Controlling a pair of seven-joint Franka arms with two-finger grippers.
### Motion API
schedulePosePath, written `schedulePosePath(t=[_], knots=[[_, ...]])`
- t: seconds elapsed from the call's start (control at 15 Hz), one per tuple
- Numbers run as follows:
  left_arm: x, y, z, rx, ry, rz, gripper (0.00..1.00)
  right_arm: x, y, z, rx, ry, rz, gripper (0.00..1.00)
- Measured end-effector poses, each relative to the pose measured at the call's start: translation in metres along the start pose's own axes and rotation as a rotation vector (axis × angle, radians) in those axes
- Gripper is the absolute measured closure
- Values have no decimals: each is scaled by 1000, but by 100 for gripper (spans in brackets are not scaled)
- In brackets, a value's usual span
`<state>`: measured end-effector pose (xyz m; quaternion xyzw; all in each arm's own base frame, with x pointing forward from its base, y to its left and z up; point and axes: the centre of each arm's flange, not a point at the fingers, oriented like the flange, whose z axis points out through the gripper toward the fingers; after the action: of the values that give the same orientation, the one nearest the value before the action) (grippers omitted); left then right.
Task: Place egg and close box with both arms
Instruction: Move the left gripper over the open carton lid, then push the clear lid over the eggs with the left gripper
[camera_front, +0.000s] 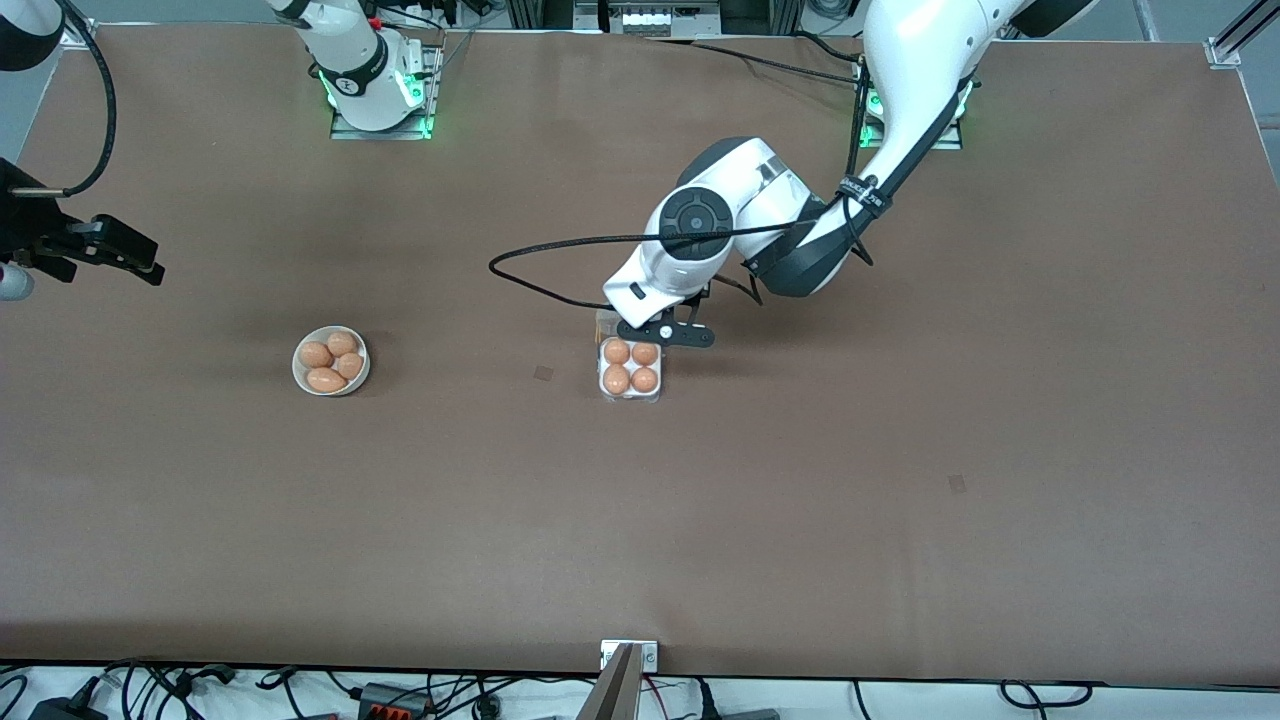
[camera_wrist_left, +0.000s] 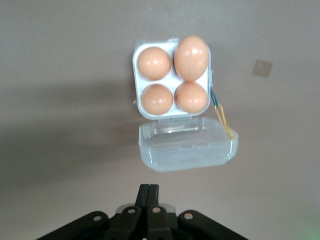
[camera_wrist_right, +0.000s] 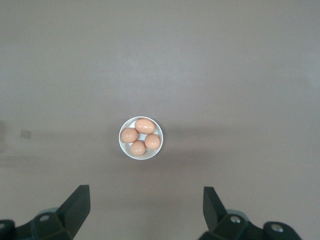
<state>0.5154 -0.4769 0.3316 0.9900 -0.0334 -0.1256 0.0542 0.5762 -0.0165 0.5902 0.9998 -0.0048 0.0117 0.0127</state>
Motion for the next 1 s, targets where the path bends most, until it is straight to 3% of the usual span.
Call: schedulePosePath(t=[0.4,1.0], knots=[[-15,15,13,24,-30,26,99,2,4,5,-2,-8,8,0],[-13,22,72,41,-104,33,99,2,9,6,-2,-11,18,0]])
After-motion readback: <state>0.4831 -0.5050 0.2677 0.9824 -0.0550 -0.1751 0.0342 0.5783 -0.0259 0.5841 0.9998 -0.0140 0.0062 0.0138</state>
